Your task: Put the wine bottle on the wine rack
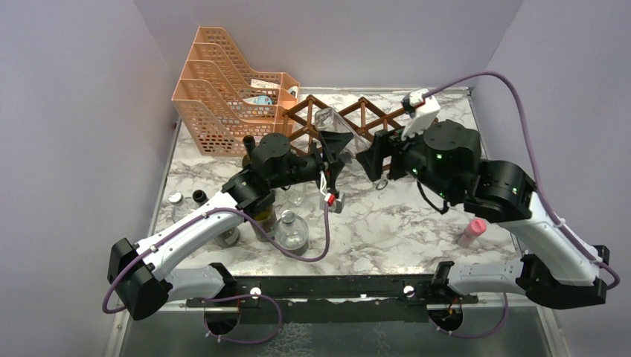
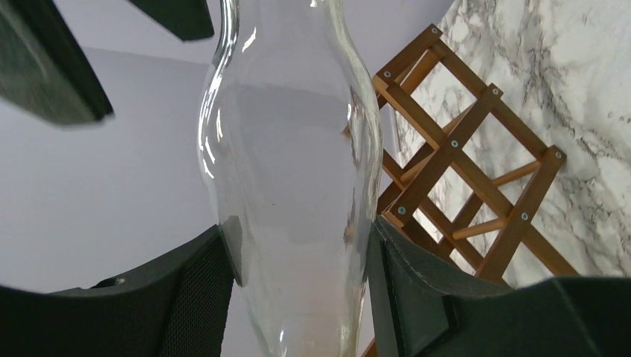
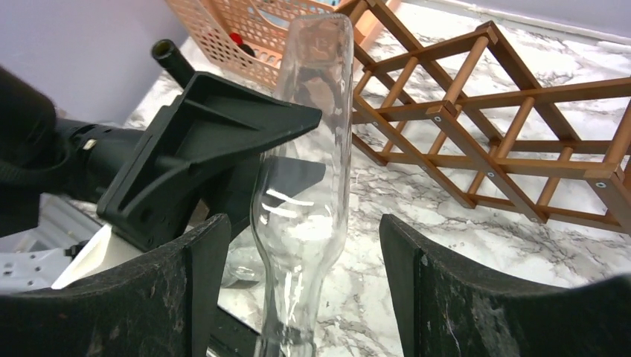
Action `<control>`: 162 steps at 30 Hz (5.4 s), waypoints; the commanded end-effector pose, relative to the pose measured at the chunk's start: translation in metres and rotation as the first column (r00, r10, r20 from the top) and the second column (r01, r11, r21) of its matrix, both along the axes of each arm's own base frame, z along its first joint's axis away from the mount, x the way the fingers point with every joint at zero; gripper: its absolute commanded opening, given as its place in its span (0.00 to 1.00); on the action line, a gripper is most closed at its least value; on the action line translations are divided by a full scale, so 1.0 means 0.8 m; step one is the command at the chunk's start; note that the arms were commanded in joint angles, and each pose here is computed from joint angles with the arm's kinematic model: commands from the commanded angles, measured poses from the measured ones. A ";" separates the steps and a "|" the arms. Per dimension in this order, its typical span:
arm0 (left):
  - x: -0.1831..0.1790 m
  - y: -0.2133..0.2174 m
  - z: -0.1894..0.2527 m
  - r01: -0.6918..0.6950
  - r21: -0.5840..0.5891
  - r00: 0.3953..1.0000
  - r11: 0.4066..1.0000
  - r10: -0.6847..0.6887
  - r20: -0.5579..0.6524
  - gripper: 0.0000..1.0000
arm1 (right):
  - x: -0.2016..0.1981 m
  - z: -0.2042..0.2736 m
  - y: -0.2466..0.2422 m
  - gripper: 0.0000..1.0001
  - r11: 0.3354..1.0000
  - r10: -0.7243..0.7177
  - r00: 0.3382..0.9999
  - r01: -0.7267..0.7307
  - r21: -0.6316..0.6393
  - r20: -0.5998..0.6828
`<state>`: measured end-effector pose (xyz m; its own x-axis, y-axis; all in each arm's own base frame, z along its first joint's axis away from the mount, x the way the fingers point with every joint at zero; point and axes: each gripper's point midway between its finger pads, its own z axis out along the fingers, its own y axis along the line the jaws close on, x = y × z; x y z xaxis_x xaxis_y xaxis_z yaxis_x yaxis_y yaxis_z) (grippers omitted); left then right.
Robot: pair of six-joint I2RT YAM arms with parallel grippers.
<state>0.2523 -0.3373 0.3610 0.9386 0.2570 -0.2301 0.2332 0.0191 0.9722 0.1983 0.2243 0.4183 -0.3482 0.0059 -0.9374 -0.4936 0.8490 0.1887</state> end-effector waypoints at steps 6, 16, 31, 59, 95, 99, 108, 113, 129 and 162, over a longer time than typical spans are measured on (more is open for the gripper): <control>-0.005 0.009 0.056 -0.016 0.003 0.966 1.000 0.014 0.258 0.00 | 0.018 -0.030 0.029 0.74 0.998 -0.023 0.999 0.021 -0.052 -0.044; -0.011 0.008 0.050 0.004 0.023 0.966 1.000 -0.010 0.258 0.00 | 0.025 -0.071 0.041 0.72 0.997 -0.050 0.995 0.044 -0.063 -0.092; -0.018 0.012 0.047 0.017 0.020 0.971 1.000 -0.021 0.239 0.00 | 0.045 -0.078 0.054 0.24 0.996 -0.089 0.993 0.088 -0.010 -0.072; -0.014 0.132 0.107 -0.547 -0.537 0.678 0.642 -0.036 -0.734 0.99 | 0.033 -0.153 -0.035 0.01 0.963 -0.263 0.962 0.256 -0.087 -0.079; -0.083 0.121 0.097 -0.557 -0.330 0.289 0.762 -0.195 -0.937 0.99 | 0.073 -0.330 0.047 0.01 0.946 -0.294 0.941 0.312 0.091 -0.165; -0.086 0.121 0.095 -0.553 -0.329 0.283 0.765 -0.199 -0.938 0.99 | 0.080 -0.337 0.055 0.01 0.930 -0.325 0.927 0.349 0.113 -0.187; -0.080 0.109 0.109 -0.529 -0.348 0.302 0.774 -0.211 -0.930 0.99 | 0.103 -0.344 0.069 0.01 0.875 -0.398 0.895 0.436 0.207 -0.204; -0.085 0.114 0.108 -0.531 -0.354 0.301 0.770 -0.219 -0.928 0.99 | 0.122 -0.337 0.073 0.01 0.855 -0.434 0.882 0.468 0.224 -0.185; -0.087 0.126 0.109 -0.553 -0.362 0.309 0.750 -0.218 -0.926 0.99 | 0.181 -0.344 0.090 0.01 0.842 -0.444 0.886 0.464 0.277 -0.136; -0.088 0.127 0.105 -0.557 -0.356 0.301 0.750 -0.217 -0.928 0.99 | 0.264 -0.377 0.097 0.34 0.828 -0.510 0.854 0.520 0.208 -0.104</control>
<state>0.1843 -0.2380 0.4445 -0.0376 -0.1437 -0.9889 0.8134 0.5705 -0.1138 0.3924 0.2932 0.0940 -0.3450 0.3645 -0.8649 0.0312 0.9254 0.3776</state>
